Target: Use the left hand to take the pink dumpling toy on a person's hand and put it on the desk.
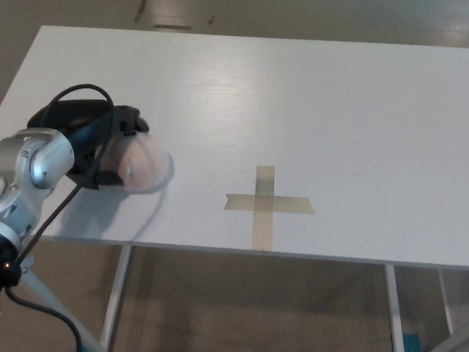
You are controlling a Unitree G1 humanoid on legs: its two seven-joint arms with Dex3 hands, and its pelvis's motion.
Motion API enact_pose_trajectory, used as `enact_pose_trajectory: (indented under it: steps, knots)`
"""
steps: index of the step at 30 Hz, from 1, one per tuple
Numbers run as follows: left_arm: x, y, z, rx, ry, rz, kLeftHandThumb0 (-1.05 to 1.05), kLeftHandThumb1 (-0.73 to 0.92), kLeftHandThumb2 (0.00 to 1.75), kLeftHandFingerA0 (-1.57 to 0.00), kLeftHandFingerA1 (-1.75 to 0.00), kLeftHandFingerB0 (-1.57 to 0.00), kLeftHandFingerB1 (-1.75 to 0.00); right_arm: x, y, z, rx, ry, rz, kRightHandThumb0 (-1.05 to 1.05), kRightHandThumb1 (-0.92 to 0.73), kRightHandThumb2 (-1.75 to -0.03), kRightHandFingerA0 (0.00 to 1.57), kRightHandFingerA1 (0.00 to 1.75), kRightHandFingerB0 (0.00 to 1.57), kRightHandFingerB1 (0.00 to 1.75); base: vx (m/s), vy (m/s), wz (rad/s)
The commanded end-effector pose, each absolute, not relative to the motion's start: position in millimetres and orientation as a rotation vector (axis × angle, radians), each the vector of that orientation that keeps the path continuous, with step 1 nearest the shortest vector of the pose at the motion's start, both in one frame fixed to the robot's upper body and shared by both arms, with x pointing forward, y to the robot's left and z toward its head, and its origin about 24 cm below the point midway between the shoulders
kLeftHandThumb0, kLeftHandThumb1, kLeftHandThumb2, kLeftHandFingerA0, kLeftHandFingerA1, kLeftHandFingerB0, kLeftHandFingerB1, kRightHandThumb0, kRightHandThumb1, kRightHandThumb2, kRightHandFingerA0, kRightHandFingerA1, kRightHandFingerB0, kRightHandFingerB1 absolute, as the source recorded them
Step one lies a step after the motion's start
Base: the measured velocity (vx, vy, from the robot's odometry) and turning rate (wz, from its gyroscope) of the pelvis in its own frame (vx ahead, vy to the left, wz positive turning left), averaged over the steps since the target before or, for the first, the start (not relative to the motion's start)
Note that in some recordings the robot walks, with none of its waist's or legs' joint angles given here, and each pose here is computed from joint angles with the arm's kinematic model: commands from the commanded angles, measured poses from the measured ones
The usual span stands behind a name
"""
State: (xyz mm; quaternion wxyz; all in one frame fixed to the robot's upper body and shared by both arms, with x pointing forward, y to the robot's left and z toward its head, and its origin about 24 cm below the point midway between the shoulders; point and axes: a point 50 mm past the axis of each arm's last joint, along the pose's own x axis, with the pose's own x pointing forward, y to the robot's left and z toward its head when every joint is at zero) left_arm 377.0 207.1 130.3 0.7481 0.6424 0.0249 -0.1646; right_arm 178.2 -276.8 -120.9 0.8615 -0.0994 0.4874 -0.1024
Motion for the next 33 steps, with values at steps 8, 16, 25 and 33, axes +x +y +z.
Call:
enact_pose_trajectory:
  steps: [8,16,25,33]
  knots:
    - [375,208,149,1.300,0.124,-0.418,-0.82,0.44,0.88,0.00,0.00,0.00,-0.10,176,-279,-121,-0.205,1.040,-0.223,-0.27,-0.71,-0.61,0.59,0.43,0.57,0.43,0.00,0.000,0.00]
    - [368,210,192,1.235,-0.009,-0.386,-0.95,0.52,0.65,0.00,0.00,0.00,-0.12,175,-279,-122,-0.205,1.044,-0.223,-0.28,-0.71,-0.61,0.58,0.42,0.57,0.43,0.00,0.000,0.00]
    - [349,213,239,1.243,-0.188,-0.352,-0.96,0.52,0.65,0.00,-0.01,0.00,-0.10,176,-280,-121,-0.208,1.037,-0.221,-0.28,-0.71,-0.61,0.58,0.42,0.55,0.42,0.00,0.000,0.00]
    - [312,209,262,1.249,-0.349,-0.381,-0.98,0.52,0.67,0.00,-0.01,0.00,-0.10,177,-278,-121,-0.194,1.043,-0.225,-0.28,-0.71,-0.61,0.57,0.42,0.55,0.42,0.00,0.000,0.00]
